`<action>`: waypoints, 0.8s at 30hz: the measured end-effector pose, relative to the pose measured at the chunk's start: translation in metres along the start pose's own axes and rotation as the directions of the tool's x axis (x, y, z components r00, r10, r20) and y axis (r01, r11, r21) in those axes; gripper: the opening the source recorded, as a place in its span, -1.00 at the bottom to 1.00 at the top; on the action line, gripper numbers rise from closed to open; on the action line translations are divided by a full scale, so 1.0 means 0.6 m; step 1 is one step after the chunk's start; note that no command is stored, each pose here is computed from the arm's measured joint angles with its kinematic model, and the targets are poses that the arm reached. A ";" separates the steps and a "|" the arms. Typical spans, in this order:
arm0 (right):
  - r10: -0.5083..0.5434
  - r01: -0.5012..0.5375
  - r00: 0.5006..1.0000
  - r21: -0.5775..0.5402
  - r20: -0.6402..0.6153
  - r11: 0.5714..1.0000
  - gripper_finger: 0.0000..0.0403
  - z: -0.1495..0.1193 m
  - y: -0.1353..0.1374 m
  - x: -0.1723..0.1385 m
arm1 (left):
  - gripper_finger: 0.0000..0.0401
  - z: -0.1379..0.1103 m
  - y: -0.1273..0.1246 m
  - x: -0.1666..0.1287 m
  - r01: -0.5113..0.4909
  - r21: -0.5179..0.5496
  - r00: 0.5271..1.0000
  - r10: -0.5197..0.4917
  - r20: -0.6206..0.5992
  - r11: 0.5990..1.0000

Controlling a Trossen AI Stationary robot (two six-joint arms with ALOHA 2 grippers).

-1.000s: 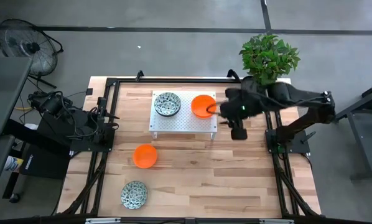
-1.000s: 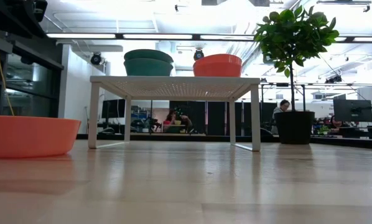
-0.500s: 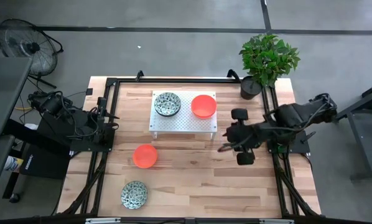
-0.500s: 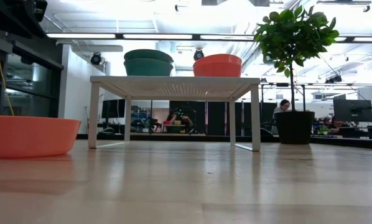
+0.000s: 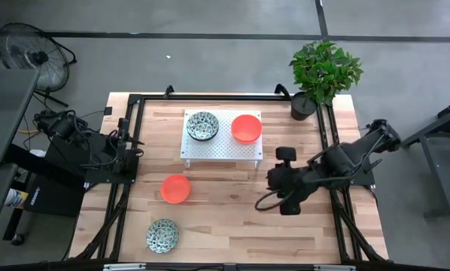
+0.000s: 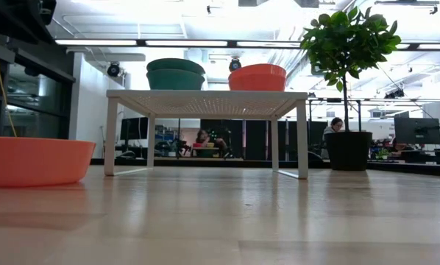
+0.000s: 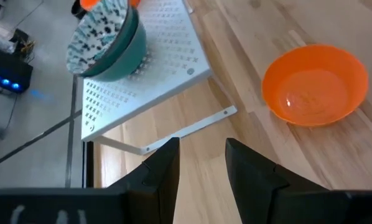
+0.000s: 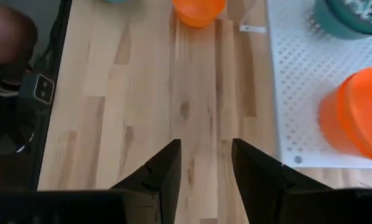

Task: Pick & Place Mini bowls
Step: Stack the green and white patterned bowl on top of the green and white patterned bowl on the shelf

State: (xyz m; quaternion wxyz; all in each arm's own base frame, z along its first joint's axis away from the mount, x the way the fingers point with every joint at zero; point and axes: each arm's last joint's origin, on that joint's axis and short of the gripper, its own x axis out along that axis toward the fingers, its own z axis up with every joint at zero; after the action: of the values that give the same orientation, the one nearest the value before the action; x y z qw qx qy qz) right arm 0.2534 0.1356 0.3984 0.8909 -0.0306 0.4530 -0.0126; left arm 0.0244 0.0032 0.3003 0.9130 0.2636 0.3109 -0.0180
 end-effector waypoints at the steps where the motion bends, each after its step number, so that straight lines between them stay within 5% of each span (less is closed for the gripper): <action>1: 0.000 0.000 1.000 -0.001 -0.008 1.000 -0.35 0.000 0.005 0.005 | -0.38 0.001 0.001 0.000 -0.010 -0.004 1.000 0.010 0.006 1.000; 5: 0.022 -0.022 1.000 0.003 -0.022 1.000 -0.35 0.000 0.024 0.018 | -0.38 0.005 0.001 0.000 -0.008 -0.013 0.999 0.008 0.030 1.000; 11: 0.033 -0.033 0.999 0.020 -0.013 0.999 -0.35 -0.007 0.045 0.013 | -0.38 0.024 -0.008 0.004 0.183 -0.068 0.979 -0.175 0.109 0.981; 18: 0.025 -0.025 1.000 -0.009 0.008 1.000 -0.35 -0.016 0.063 0.004 | -0.38 0.064 -0.036 0.049 0.368 -0.234 0.921 -0.387 -0.044 0.900; 24: 0.019 -0.019 1.000 -0.029 0.010 0.999 -0.35 -0.020 0.068 0.001 | -0.38 0.095 -0.066 0.102 0.359 -0.424 0.848 -0.480 -0.224 0.832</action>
State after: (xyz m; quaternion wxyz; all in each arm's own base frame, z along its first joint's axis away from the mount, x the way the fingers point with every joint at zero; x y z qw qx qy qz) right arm 0.2437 0.1760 0.3880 0.8928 -0.0394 0.4488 0.0026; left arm 0.0976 -0.0506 0.2844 0.8555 0.0123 0.5037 -0.1193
